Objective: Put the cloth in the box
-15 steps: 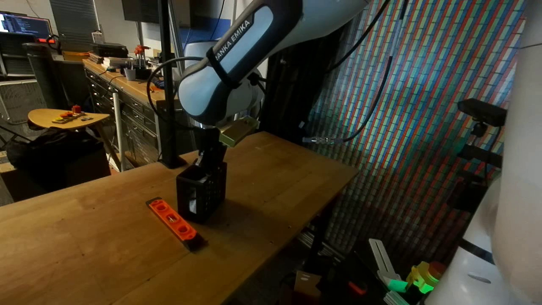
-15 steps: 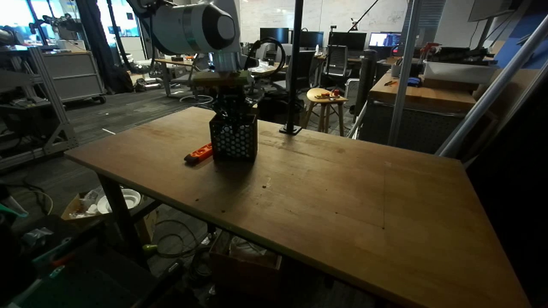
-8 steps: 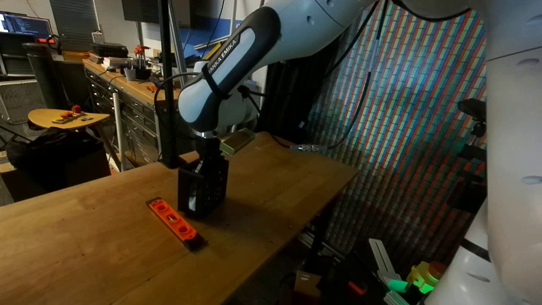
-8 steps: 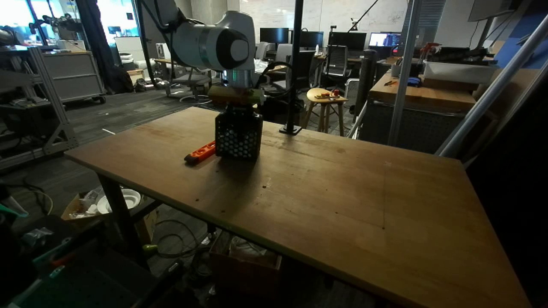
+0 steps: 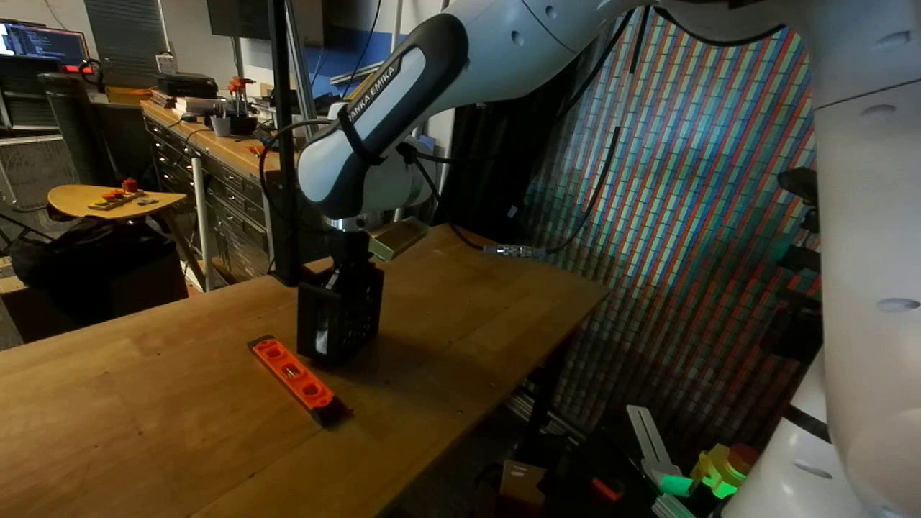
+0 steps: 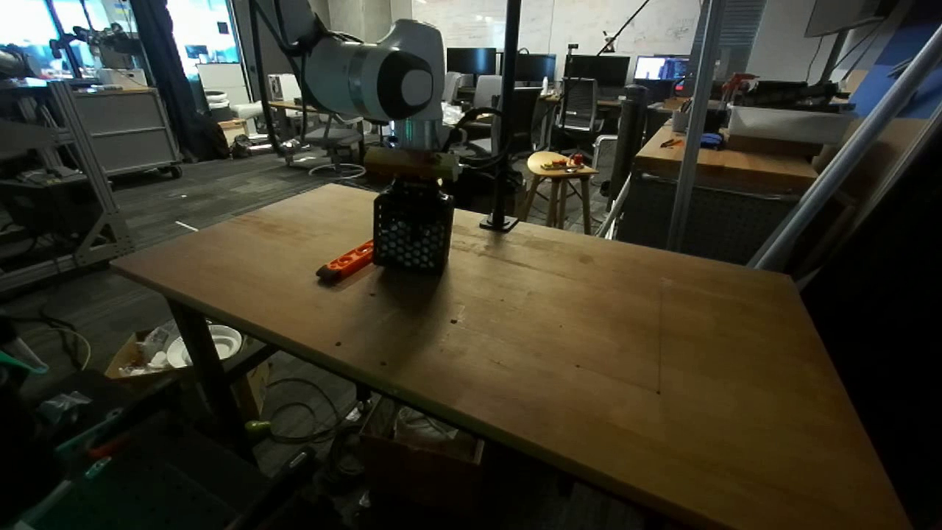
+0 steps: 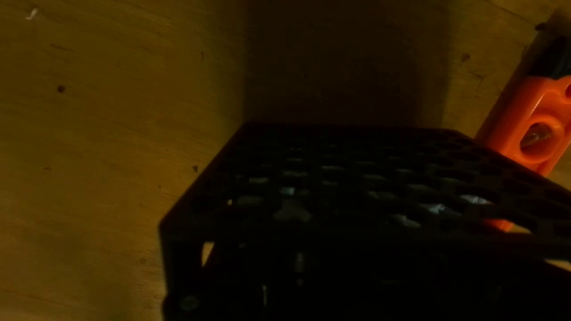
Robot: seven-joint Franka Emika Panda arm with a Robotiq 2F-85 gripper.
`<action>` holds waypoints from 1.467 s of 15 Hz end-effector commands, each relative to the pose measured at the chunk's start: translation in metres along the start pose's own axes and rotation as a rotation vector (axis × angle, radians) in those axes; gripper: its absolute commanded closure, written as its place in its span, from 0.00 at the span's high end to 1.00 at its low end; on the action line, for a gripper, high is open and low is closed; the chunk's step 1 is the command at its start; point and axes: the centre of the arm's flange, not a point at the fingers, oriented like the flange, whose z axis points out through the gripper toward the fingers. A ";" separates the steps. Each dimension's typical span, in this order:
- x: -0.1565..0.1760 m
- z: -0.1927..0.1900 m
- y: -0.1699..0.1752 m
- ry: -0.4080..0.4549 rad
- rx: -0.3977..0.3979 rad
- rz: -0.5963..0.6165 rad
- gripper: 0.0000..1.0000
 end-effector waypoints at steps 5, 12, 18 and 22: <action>-0.007 -0.017 -0.026 -0.030 -0.044 -0.016 0.02; -0.021 -0.078 -0.042 0.045 -0.117 -0.028 0.02; -0.044 -0.137 -0.051 0.092 -0.218 -0.006 0.28; -0.034 -0.129 -0.043 0.093 -0.194 -0.014 0.27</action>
